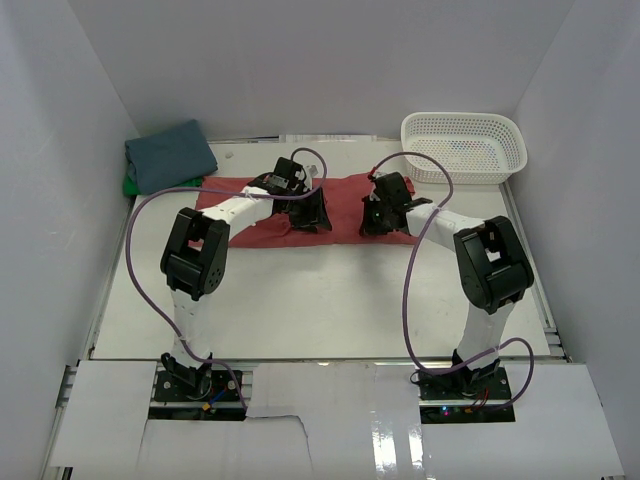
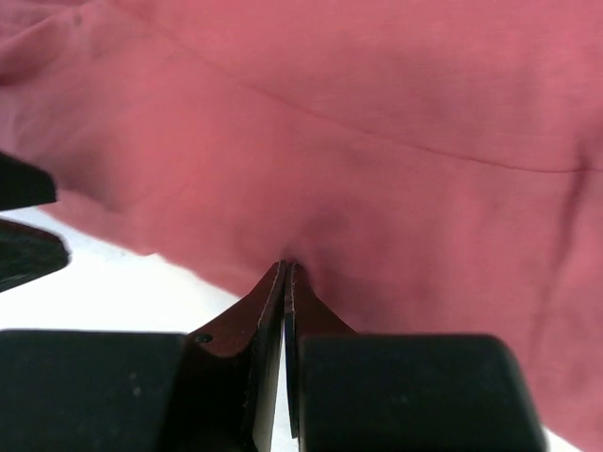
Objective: Fold and stack the t-shirts
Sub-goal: Fold the other side of the tshirt into a rectangle
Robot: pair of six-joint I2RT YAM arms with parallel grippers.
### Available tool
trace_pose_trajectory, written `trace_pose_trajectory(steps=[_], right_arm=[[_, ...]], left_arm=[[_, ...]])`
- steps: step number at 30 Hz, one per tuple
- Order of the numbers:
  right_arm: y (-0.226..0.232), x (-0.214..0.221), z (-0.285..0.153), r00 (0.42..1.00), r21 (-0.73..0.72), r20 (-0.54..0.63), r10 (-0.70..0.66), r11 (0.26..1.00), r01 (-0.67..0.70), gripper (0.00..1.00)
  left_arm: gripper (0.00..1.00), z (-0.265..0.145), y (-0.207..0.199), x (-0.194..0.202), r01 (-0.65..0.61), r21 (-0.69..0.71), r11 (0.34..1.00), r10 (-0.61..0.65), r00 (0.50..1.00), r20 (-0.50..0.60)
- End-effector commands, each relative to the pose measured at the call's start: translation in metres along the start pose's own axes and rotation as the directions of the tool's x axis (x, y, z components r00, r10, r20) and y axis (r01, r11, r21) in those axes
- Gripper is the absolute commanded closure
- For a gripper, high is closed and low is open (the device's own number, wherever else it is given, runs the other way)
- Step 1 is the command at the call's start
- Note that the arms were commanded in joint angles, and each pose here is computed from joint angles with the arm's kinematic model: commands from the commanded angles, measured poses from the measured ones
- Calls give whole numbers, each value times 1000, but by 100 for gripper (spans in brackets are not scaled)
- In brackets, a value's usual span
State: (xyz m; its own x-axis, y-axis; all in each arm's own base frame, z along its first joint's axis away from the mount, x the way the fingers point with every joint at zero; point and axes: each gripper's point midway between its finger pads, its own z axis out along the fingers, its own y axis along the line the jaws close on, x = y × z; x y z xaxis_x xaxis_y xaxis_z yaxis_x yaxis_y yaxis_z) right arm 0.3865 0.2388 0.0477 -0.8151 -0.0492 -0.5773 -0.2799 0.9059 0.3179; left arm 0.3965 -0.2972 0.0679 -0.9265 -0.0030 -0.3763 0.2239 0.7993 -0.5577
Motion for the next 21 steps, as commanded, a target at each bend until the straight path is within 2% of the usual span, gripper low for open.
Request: trace_pose_trajectory(steps=[1, 9, 12, 21], right_arm=[[-19, -1, 1, 1000, 47, 13, 17, 999, -18, 92], [-55, 11, -5, 998, 144, -21, 56, 988, -52, 92], [-78, 19, -13, 996, 235, -31, 81, 969, -71, 92], [-117, 26, -33, 990, 375, -14, 142, 918, -126, 92]], left_arm=[[40, -2, -8, -9, -31, 27, 999, 31, 999, 19], [40, 5, 0, 0, -21, 16, 1000, 21, 1000, -8], [40, 5, 1, 0, -23, 13, 1000, 23, 1000, -7], [40, 8, 4, 2, -26, 5, 1000, 26, 999, -19]])
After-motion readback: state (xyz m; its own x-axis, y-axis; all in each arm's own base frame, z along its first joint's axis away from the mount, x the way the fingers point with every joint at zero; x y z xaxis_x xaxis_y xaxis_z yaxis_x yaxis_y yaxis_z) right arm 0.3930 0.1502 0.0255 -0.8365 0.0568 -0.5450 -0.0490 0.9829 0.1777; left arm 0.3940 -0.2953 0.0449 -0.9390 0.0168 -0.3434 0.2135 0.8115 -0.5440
